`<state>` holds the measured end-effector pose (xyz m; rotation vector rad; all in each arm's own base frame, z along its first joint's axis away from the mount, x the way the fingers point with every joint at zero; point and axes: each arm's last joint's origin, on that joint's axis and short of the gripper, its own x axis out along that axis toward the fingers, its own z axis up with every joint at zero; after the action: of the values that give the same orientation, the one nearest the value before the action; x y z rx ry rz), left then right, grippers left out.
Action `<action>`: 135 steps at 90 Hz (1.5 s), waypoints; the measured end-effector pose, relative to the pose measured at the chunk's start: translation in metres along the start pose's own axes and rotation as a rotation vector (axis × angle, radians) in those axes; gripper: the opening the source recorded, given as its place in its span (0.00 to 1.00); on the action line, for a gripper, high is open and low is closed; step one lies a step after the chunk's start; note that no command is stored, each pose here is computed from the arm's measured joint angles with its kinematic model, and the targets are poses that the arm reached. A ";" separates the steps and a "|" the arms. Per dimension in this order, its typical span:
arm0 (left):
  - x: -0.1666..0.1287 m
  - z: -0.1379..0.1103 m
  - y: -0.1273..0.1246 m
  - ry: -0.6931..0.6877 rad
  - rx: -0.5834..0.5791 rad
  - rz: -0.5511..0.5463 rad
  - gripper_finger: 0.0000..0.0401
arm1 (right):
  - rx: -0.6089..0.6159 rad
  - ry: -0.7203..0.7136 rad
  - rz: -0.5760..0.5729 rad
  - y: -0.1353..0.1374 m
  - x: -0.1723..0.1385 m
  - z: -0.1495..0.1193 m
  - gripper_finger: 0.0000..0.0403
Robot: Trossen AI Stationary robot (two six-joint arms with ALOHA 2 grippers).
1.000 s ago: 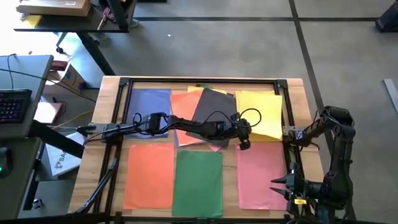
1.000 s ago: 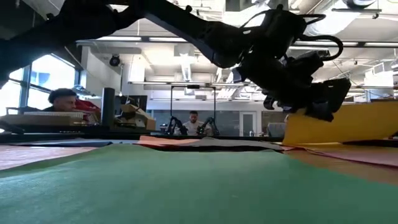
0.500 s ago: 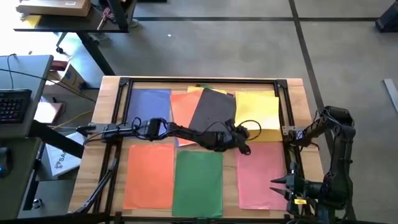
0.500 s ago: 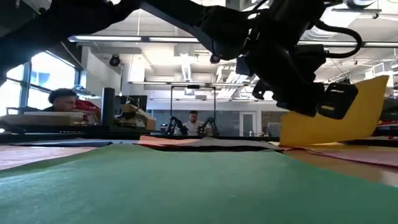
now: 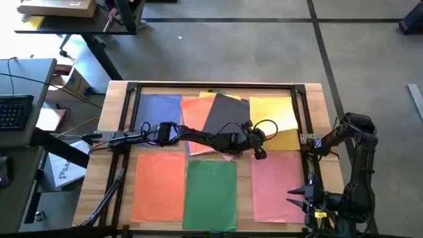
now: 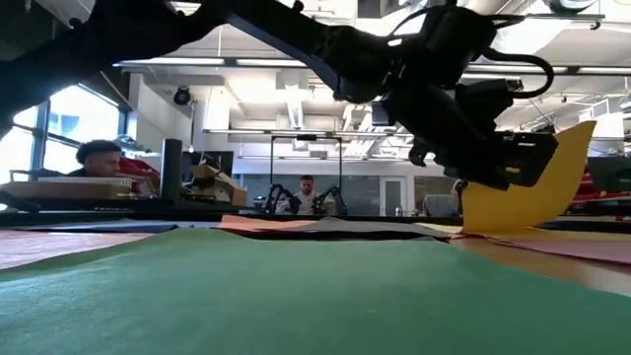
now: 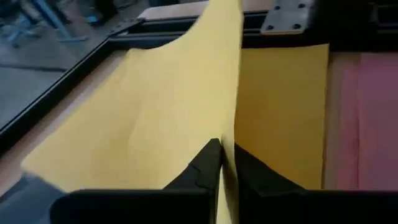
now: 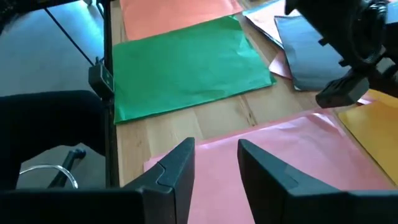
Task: Organize paper
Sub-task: Stack the yellow paper under the colored papers on the right yellow paper
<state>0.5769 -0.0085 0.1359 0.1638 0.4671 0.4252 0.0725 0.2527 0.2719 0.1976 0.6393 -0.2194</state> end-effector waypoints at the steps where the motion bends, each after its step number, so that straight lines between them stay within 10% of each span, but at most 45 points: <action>1: 0.000 0.000 0.000 -0.002 0.002 -0.005 0.00 | 0.000 0.000 0.000 0.000 0.000 0.000 0.27; 72: 0.000 0.000 -0.004 -0.012 0.104 -0.179 0.21 | 0.002 0.003 0.001 0.000 0.000 0.000 0.27; 98: -0.002 0.000 -0.006 -0.002 0.024 -0.079 0.02 | 0.002 0.003 0.001 0.000 0.000 0.000 0.27; 135: -0.004 0.003 -0.008 -0.022 -0.013 0.010 0.00 | -0.001 0.003 -0.001 0.000 0.000 0.000 0.27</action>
<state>0.5773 -0.0175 0.1382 0.1585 0.4422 0.4357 0.0725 0.2527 0.2719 0.1969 0.6420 -0.2196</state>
